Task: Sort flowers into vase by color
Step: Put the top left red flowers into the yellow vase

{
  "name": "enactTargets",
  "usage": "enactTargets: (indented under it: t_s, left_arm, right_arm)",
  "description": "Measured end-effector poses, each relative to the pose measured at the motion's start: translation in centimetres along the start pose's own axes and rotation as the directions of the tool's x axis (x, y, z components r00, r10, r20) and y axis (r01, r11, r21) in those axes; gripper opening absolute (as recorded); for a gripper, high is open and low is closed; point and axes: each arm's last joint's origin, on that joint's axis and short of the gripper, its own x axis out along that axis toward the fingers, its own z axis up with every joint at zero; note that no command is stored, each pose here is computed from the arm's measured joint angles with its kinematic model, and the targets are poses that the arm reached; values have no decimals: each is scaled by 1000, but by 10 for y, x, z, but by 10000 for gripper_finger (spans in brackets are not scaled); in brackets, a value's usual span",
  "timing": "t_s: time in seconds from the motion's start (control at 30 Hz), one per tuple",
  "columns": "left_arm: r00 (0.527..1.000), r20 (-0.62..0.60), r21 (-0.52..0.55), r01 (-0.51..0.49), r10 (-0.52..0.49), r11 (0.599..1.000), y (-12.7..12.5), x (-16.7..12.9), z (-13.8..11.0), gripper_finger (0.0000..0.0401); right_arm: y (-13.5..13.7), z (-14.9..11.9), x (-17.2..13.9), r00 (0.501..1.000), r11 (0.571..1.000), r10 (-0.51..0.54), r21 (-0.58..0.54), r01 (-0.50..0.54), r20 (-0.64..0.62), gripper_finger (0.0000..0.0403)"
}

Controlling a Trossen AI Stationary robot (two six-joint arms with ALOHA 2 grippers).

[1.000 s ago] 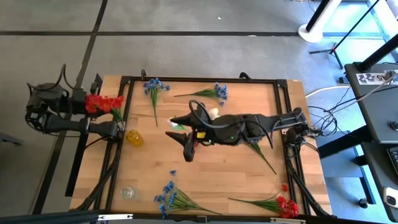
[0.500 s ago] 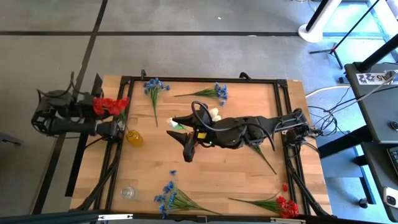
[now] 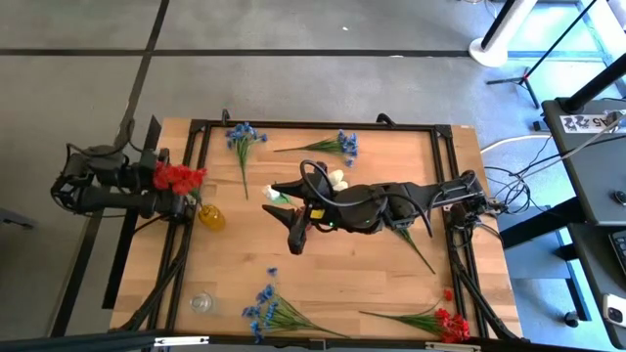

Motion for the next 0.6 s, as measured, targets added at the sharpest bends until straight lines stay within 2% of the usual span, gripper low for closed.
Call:
enactTargets:
  t_s: [0.13,0.27,0.43,0.53,0.6]
  left_arm:
    - [998,-24,-74,54,-56,996,-2,-2,-1,116]
    - [999,-42,-176,25,-33,984,-2,-9,4,138]
    - [982,-188,-227,-46,3,973,-5,-13,12,161]
    - [957,-290,-296,-116,27,948,-6,-5,13,172]
    - [926,-379,-340,-139,0,930,-7,1,12,180]
  right_arm:
    - [-1,1,0,1000,1000,-18,-21,18,8,225]
    - [-2,6,-4,1000,999,-16,-34,17,19,225]
    - [-3,8,-6,1000,999,-14,-46,15,21,225]
    - [-3,8,-6,1000,998,-14,-64,15,18,225]
    - [-3,8,-6,1000,998,-13,-64,15,20,225]
